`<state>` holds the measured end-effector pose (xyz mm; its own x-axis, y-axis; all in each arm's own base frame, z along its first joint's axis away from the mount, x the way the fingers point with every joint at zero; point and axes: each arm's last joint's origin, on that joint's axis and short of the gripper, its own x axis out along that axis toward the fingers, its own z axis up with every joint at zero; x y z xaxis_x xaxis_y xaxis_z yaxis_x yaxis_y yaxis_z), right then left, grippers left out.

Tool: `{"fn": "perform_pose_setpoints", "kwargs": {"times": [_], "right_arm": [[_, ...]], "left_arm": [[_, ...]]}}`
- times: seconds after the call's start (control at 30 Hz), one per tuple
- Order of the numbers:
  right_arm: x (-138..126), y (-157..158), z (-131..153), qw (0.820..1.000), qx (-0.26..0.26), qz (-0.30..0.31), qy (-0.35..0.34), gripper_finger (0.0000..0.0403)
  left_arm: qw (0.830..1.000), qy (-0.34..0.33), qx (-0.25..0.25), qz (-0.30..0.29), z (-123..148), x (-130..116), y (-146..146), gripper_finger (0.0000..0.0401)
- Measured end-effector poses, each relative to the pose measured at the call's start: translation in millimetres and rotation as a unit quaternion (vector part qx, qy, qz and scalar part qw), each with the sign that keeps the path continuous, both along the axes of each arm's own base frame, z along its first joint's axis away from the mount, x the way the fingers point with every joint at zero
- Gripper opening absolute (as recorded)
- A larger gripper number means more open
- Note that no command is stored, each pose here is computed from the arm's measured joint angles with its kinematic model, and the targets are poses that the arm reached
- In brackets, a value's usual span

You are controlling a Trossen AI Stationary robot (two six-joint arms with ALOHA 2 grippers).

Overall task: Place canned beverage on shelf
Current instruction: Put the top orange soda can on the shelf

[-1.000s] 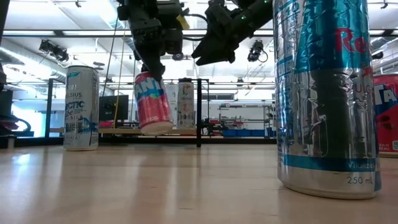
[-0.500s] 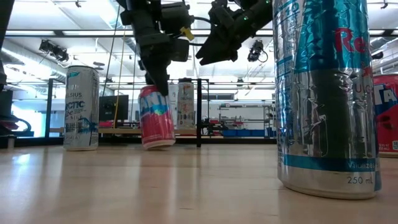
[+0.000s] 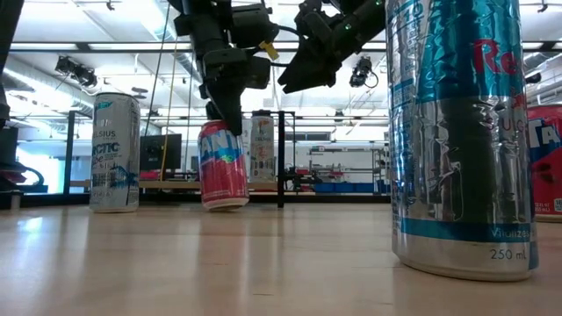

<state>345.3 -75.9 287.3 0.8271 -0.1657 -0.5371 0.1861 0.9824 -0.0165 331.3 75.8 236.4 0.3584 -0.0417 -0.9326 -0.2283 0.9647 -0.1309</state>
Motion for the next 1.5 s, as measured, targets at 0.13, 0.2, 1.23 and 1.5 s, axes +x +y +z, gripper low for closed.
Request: {"fn": "perform_pose_setpoints", "kwargs": {"times": [0.13, 0.2, 1.23, 1.5], "right_arm": [[-2, -2, 3, 1.000, -0.007, 0.001, -0.003, 0.0217], [-6, -1, 9, 1.000, -0.013, 0.003, -0.011, 0.0217], [-151, 41, 133, 0.981, -0.073, 0.022, -0.176, 0.0217], [-139, 39, 122, 0.988, -0.065, 0.024, -0.140, 0.0217]], "left_arm": [[1.000, 0.007, -0.002, -0.001, 0, -1, 0, 0.0270], [1.000, 0.014, -0.001, -0.011, 0, -3, -1, 0.0270], [0.999, 0.011, -0.041, -0.012, 0, -4, -1, 0.0316], [0.999, 0.027, -0.029, -0.007, -2, -5, 0, 0.0316]]}}
